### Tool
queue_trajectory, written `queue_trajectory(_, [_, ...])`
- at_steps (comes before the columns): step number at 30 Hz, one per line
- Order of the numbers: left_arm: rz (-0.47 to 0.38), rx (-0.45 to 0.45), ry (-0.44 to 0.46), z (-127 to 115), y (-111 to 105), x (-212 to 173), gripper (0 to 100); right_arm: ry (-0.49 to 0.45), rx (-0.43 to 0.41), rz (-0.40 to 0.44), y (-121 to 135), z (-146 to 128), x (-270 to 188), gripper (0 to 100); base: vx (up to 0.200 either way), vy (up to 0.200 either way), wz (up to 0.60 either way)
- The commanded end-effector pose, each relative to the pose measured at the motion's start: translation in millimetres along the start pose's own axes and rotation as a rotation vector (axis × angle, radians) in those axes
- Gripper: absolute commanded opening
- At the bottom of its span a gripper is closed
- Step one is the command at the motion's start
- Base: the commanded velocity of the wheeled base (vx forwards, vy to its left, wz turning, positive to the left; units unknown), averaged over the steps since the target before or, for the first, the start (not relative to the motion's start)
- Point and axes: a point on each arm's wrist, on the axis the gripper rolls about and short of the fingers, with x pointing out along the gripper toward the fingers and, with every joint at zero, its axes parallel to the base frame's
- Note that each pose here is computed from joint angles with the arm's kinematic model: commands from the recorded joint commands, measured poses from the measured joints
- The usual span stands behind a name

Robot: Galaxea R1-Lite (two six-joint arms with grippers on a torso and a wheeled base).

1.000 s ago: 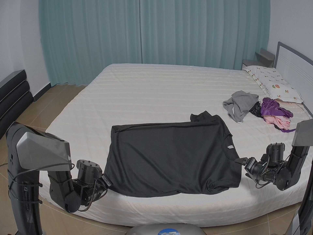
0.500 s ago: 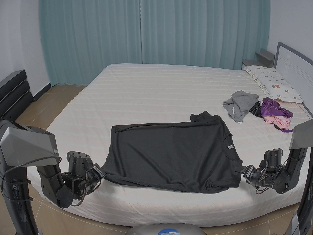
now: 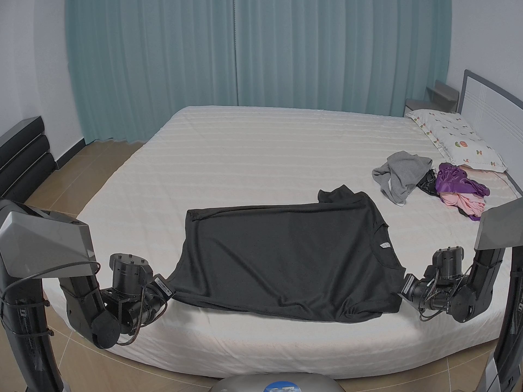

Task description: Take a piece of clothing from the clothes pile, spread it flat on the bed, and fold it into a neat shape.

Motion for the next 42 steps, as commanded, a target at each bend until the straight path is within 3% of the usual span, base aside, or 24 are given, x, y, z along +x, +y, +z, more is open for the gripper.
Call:
queue_trajectory(1, [-0.034, -0.01, -0.039, 8.5, -9.3, 5.3, 0, -0.091, 0.012, 0.061, 10.7, 26.0, -4.7, 0, 0.0, 0.0, 0.0])
queue_trajectory(5, [-0.044, -0.021, -0.059, 14.8, -12.1, 11.6, 0, -0.1, 0.012, 0.071, 14.7, 34.3, 3.3, 0, 0.0, 0.0, 0.0])
queue_trajectory(12, [-0.028, -0.027, -0.047, 12.6, -7.3, 11.1, 0, 0.012, 0.018, 0.045, 6.7, 24.5, 2.5, 0, 0.0, 0.0, 0.0])
queue_trajectory(13, [-0.028, -0.027, -0.047, 12.6, -7.3, 11.1, 0, 0.013, 0.018, 0.044, 6.4, 24.2, 2.8, 100, 0.0, 0.0, 0.0])
queue_trajectory(19, [-0.021, -0.021, -0.034, 9.3, -5.5, 9.6, 0, 0.078, -0.098, -0.011, -7.5, 8.2, 6.0, 100, 0.0, 0.0, 0.0])
queue_trajectory(27, [-0.012, -0.019, -0.029, 7.9, -3.4, 9.7, 0, 0.11, -0.126, -0.024, -9.6, 2.7, 10.3, 100, 0.0, 0.0, 0.0])
queue_trajectory(28, [-0.012, -0.018, -0.028, 7.5, -3.6, 9.6, 0, 0.125, -0.158, -0.03, -10.8, 0.6, 10.5, 0, 0.0, 0.0, 0.0])
queue_trajectory(35, [-0.01, -0.016, -0.024, 6.2, -3.2, 8.9, 0, 0.124, -0.205, -0.05, -9.5, 5.0, 16.6, 0, 0.0, 0.0, 0.0])
queue_trajectory(42, [-0.019, -0.01, -0.032, 7.6, -5.3, 9.6, 0, 0.023, -0.183, 0.019, 10.1, 30.0, 6.9, 0, 0.0, 0.0, 0.0])
